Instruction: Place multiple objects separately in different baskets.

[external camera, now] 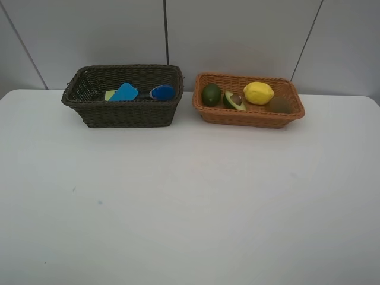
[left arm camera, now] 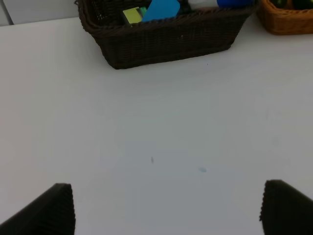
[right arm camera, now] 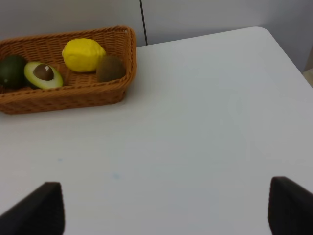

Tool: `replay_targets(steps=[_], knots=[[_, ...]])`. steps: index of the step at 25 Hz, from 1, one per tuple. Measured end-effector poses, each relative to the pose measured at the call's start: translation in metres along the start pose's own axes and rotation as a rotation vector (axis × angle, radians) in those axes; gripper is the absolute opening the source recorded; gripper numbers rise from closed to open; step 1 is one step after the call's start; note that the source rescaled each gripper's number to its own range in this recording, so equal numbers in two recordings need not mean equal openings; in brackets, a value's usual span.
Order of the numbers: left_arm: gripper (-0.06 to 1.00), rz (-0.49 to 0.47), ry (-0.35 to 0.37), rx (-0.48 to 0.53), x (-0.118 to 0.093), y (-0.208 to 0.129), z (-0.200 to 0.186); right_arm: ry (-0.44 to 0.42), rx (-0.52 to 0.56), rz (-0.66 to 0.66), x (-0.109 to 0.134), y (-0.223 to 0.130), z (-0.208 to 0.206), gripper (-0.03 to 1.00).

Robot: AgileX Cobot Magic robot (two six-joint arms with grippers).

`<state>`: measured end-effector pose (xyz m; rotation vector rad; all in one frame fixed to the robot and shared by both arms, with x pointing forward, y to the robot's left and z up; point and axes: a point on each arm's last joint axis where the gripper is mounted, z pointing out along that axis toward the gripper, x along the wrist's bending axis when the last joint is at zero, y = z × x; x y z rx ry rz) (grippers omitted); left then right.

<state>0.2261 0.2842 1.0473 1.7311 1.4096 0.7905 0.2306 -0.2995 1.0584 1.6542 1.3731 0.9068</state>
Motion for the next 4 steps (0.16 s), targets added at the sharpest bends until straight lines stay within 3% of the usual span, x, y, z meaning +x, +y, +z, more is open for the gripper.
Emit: replay_targets(steps=[4], knots=[[1.00,0.000,0.000,0.000,0.0000,0.0000,0.0000,0.000,0.000,0.000,0.0000,0.0000,0.0000,0.98]])
